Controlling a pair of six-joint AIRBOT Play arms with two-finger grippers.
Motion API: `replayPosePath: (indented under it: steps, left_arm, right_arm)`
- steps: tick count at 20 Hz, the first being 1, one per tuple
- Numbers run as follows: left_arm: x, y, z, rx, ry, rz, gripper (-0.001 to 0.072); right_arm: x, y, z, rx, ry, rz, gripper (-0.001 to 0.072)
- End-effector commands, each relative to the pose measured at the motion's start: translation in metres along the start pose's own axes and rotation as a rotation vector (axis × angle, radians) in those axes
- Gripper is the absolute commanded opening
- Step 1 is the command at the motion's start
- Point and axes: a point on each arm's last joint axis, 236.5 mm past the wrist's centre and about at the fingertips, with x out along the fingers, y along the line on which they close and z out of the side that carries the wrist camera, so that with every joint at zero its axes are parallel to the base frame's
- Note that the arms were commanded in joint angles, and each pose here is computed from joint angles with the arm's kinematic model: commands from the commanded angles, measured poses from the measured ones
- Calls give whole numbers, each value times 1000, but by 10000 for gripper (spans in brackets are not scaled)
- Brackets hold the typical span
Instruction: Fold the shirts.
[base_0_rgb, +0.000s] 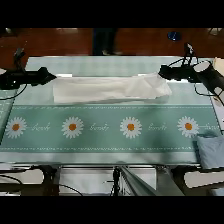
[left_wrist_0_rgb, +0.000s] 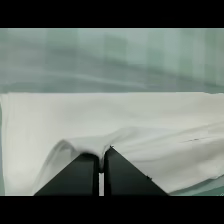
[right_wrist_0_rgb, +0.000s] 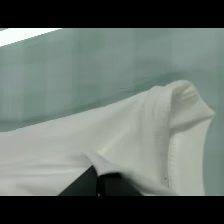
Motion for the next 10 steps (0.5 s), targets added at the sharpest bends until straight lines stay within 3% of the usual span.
replayPosePath:
  steps: [1, 10]
  left_arm:
    - [24, 3, 3, -13, 32, -13, 39]
    - [37, 27, -31, -74, 156, 11, 38]
  right_arm:
    - [13, -8, 10, -5, -62, -34, 24]
    - [15, -18, 6, -76, -44, -75, 25]
